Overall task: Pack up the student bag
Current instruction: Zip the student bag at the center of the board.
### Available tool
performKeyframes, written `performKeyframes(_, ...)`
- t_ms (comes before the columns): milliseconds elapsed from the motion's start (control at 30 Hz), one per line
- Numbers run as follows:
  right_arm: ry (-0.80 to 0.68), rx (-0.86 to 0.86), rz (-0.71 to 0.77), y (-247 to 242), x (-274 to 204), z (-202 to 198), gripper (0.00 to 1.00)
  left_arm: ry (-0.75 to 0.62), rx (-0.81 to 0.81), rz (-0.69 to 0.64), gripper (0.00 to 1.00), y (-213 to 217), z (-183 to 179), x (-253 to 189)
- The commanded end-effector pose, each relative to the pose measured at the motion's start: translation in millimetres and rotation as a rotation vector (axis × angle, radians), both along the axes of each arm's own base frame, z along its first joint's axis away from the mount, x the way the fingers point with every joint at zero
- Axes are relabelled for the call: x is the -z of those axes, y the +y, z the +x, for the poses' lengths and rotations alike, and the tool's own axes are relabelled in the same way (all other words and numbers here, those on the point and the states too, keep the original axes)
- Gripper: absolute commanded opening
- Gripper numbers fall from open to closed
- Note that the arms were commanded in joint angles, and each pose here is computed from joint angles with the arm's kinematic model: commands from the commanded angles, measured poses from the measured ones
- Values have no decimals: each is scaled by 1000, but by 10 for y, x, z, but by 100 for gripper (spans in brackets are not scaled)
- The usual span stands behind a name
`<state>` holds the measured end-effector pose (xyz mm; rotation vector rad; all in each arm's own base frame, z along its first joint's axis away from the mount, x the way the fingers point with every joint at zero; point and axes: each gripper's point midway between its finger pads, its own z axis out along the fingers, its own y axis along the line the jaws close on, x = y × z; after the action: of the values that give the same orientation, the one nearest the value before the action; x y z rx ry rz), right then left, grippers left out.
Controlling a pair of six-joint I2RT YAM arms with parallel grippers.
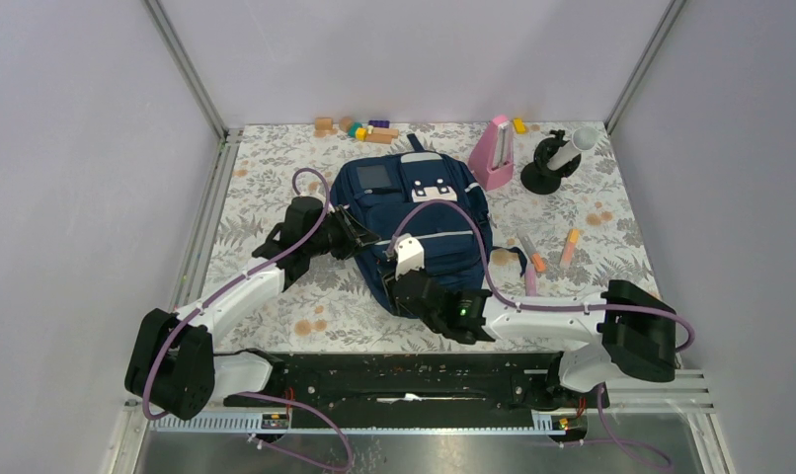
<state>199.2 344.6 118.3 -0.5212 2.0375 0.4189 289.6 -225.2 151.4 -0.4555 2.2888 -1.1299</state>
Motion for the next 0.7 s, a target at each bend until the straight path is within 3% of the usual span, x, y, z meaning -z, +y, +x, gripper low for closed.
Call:
performKeyframes(0, -60, 22, 115, 240, -357, 170, 48, -175, 60, -93, 0, -148, 111, -628)
performKeyframes(500, -135, 115, -20, 246, -337, 440, 44, -176, 61, -92, 0, -137, 86, -627)
performKeyframes(600, -143, 133, -20, 221, -369, 490, 56, -174, 60, -92, 0, -135, 81, -612)
performKeyframes(667, -149, 138, -25, 213, -386, 526, 56, -172, 60, -96, 0, -138, 78, -610)
